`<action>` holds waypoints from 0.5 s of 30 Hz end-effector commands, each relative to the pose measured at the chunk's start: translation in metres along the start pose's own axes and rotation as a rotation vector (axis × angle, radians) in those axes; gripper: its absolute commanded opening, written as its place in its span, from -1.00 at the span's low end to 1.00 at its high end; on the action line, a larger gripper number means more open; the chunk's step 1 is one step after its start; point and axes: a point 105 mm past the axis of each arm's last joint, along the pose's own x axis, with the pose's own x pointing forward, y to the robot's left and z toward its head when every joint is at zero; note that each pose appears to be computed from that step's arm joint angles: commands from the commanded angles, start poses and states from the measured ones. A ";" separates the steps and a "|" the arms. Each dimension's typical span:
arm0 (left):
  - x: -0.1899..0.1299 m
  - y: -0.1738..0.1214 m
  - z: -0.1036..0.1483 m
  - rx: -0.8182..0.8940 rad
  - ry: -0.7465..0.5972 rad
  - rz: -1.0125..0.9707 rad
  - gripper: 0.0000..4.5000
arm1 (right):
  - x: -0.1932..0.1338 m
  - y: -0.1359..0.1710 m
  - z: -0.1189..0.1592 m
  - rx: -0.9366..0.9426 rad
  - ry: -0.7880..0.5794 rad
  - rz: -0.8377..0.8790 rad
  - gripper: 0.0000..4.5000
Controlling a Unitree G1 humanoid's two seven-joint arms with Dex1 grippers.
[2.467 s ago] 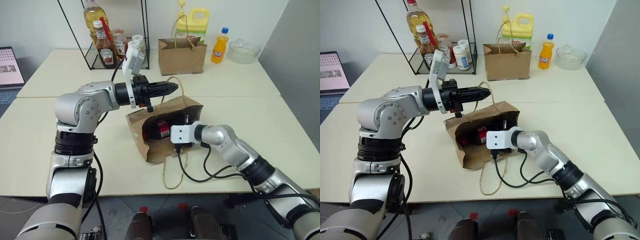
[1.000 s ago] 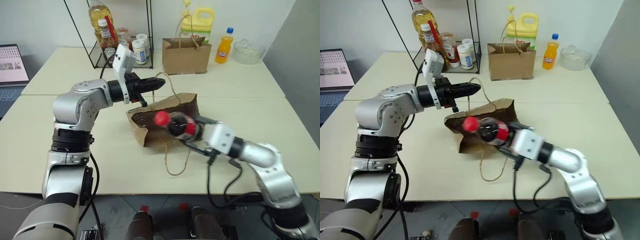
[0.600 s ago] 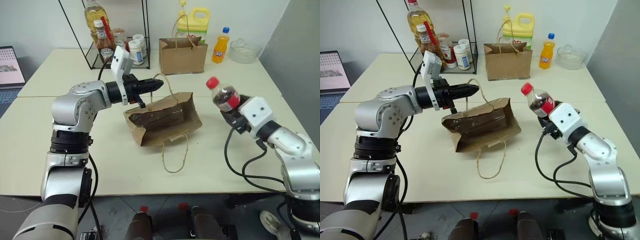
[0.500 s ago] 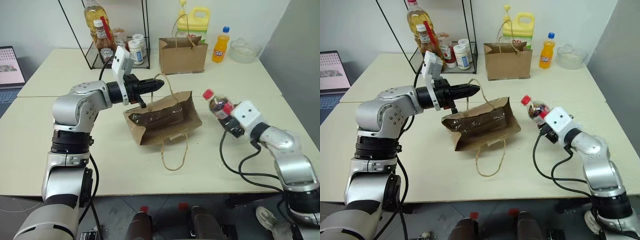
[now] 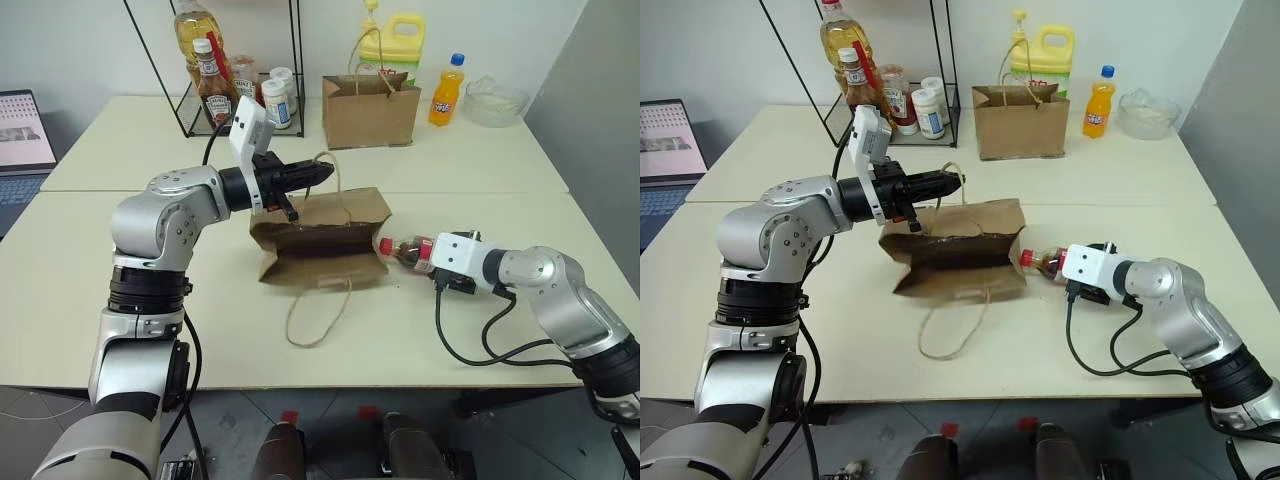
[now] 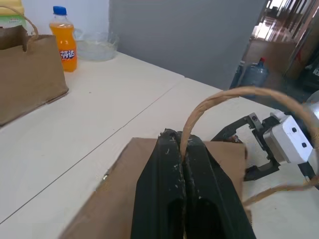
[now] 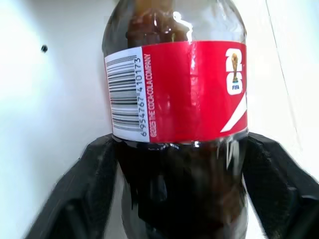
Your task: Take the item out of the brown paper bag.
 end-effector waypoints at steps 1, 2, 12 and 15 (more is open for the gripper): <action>-0.001 -0.005 0.016 0.041 -0.052 -0.012 -1.00 | -0.009 -0.017 0.009 -0.029 -0.037 -0.057 0.98; -0.002 -0.005 0.016 0.042 -0.053 -0.011 -1.00 | -0.012 -0.018 0.011 -0.031 -0.044 -0.059 0.98; -0.002 0.011 0.020 0.060 -0.057 0.033 -1.00 | -0.039 -0.008 0.029 0.044 -0.126 -0.065 0.98; -0.003 0.015 0.020 0.066 -0.053 0.041 -1.00 | -0.042 -0.006 0.030 0.077 -0.136 -0.092 0.98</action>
